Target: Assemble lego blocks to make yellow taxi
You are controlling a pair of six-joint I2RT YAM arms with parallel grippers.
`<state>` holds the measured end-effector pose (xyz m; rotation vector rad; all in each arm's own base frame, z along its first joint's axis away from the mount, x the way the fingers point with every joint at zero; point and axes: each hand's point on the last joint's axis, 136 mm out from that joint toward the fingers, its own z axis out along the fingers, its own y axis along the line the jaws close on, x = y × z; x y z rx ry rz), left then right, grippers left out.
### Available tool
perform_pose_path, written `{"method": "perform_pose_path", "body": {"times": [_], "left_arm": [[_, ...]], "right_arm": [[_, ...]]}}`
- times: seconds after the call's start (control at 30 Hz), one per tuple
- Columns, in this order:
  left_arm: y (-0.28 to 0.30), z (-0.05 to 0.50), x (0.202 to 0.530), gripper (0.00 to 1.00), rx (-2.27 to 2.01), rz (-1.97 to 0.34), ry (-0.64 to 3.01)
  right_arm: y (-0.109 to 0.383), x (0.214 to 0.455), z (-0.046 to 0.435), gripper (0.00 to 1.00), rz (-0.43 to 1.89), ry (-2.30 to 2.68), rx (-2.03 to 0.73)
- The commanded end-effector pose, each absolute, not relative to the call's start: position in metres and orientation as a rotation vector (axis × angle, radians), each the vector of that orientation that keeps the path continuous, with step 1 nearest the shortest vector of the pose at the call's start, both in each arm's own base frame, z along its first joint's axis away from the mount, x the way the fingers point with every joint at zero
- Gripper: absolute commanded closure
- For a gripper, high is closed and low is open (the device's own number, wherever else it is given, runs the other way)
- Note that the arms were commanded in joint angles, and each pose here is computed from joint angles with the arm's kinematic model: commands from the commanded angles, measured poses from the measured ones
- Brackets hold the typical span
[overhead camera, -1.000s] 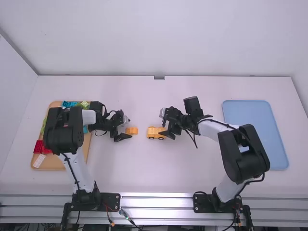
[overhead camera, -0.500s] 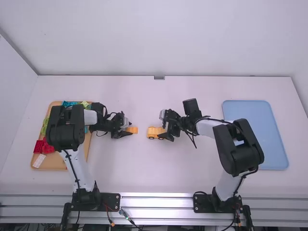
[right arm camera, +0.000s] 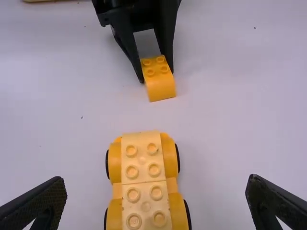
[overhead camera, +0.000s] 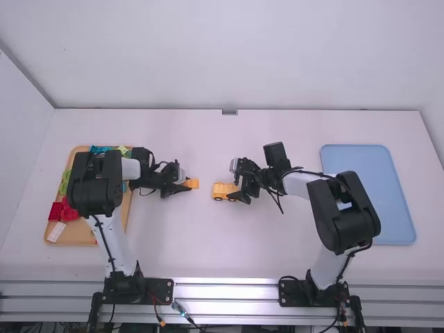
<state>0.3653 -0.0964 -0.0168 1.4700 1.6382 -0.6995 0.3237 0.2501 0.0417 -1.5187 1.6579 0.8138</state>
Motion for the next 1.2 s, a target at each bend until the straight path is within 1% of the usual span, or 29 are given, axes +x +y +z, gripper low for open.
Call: {"method": "perform_pose_path", "body": {"times": [0.0, 0.13, 0.3, 0.5, 0.67, 0.77, 0.87, 1.0, 1.17], "left_arm": [[-0.099, -0.024, 0.362, 0.78, 1.476, -0.719, 1.647], [-0.1, -0.024, 0.362, 0.82, 1.477, -0.721, 1.647], [-0.099, -0.019, 0.363, 0.84, 1.478, -0.715, 1.643], [-0.103, 0.003, 0.363, 0.85, 1.491, -0.697, 1.621], [-0.111, 0.022, 0.363, 0.89, 1.519, -0.677, 1.582], [-0.12, 0.032, 0.362, 0.89, 1.542, -0.67, 1.552], [-0.127, 0.039, 0.36, 0.85, 1.561, -0.666, 1.526], [-0.139, 0.056, 0.358, 0.87, 1.539, -0.698, 1.511], [-0.154, 0.071, 0.353, 0.89, 1.541, -0.738, 1.446]], "right_arm": [[0.248, 0.321, 0.037, 0.01, 0.838, 1.676, -1.511], [0.248, 0.321, 0.036, 0.01, 0.838, 1.678, -1.511], [0.247, 0.318, 0.033, 0.01, 0.841, 1.682, -1.515], [0.241, 0.313, 0.025, 0.01, 0.829, 1.682, -1.502], [0.242, 0.314, 0.017, 0.01, 0.796, 1.627, -1.482], [0.248, 0.318, 0.001, 0.01, 0.815, 1.635, -1.439], [0.25, 0.319, -0.012, 0.01, 0.822, 1.625, -1.432], [0.253, 0.317, -0.016, 0.01, 0.871, 1.556, -1.429], [0.249, 0.318, -0.019, 0.01, 0.852, 1.546, -1.445]]}}
